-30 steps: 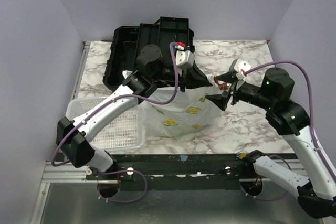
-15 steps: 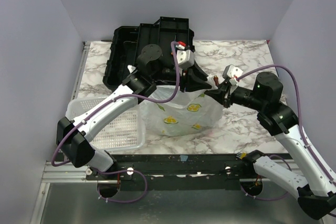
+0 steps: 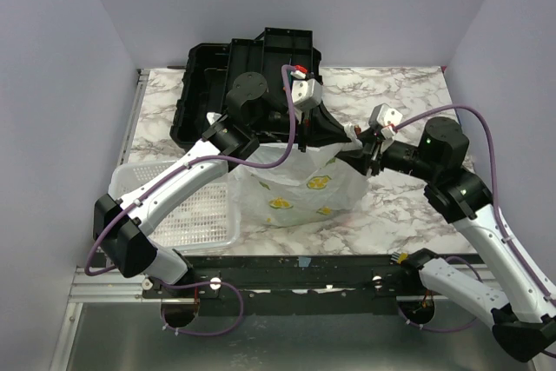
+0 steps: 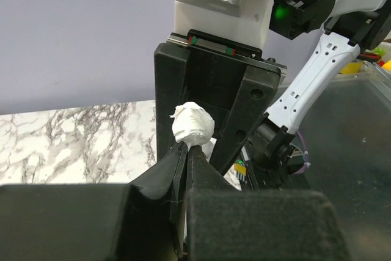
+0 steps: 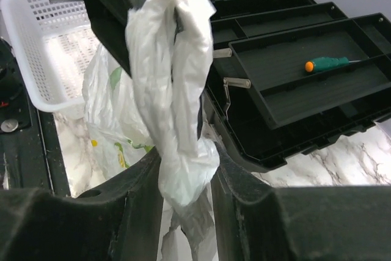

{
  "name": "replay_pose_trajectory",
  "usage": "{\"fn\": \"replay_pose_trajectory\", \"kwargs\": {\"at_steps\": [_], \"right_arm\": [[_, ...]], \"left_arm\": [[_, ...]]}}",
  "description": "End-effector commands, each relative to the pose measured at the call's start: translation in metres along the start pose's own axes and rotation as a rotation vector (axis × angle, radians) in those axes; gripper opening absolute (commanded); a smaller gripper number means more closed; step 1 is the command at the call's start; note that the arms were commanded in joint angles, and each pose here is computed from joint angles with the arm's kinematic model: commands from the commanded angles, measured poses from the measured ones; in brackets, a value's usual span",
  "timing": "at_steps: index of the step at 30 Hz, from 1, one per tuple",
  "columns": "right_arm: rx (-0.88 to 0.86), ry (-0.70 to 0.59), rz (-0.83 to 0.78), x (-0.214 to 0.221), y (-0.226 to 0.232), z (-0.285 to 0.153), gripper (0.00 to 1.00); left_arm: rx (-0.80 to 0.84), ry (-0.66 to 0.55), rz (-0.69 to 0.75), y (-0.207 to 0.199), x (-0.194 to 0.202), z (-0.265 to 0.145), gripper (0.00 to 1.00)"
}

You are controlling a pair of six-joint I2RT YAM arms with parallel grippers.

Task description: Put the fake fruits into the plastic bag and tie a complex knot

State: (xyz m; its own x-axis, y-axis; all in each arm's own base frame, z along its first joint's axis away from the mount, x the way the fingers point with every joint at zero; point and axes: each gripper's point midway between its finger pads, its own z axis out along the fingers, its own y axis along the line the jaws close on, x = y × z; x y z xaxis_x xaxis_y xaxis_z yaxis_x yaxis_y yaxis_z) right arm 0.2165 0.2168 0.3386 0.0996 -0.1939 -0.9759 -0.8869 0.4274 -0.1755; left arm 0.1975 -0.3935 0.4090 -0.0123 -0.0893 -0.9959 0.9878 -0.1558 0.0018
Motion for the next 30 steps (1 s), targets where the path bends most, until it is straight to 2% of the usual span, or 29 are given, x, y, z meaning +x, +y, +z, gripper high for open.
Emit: {"fn": "replay_pose_trajectory", "kwargs": {"at_steps": [1, 3, 4, 5, 6, 8, 13, 16, 19, 25, 30], "right_arm": [[-0.021, -0.065, -0.009, -0.024, -0.002, 0.006, 0.37], [-0.021, -0.07, -0.005, -0.026, -0.003, 0.007, 0.38], [-0.022, -0.071, 0.006, -0.025, -0.003, 0.008, 0.42], [-0.03, -0.075, 0.013, -0.026, -0.001, 0.008, 0.5], [-0.038, -0.078, 0.025, -0.024, 0.002, 0.008, 0.63], [-0.038, -0.092, 0.053, -0.022, 0.005, 0.006, 0.75], [0.116, -0.121, 0.114, -0.009, -0.013, 0.002, 0.79], [0.282, -0.195, 0.216, -0.016, -0.044, 0.004, 0.73], [0.399, -0.241, 0.324, -0.007, -0.067, 0.011, 0.71], [0.408, -0.336, 0.389, -0.01, -0.072, 0.025, 0.69], [0.368, -0.348, 0.35, -0.014, -0.058, 0.041, 0.83]], "left_arm": [[0.026, -0.034, 0.057, -0.01, -0.02, -0.001, 0.0], [0.007, -0.037, 0.062, -0.007, -0.02, -0.001, 0.0], [0.0, -0.038, 0.064, -0.006, -0.021, -0.002, 0.0], [-0.02, -0.04, 0.064, -0.002, -0.02, -0.001, 0.0], [-0.036, -0.044, 0.065, 0.0, -0.021, -0.002, 0.0], [-0.076, -0.05, 0.065, 0.008, -0.022, -0.002, 0.0], [-0.161, -0.072, 0.054, 0.021, -0.025, -0.004, 0.0], [-0.196, -0.09, 0.044, 0.024, -0.024, -0.007, 0.0], [-0.23, -0.101, 0.032, 0.029, -0.024, -0.008, 0.0], [-0.281, -0.108, 0.031, 0.038, -0.024, -0.01, 0.0], [-0.362, -0.11, 0.009, 0.053, -0.02, -0.012, 0.0]]}}
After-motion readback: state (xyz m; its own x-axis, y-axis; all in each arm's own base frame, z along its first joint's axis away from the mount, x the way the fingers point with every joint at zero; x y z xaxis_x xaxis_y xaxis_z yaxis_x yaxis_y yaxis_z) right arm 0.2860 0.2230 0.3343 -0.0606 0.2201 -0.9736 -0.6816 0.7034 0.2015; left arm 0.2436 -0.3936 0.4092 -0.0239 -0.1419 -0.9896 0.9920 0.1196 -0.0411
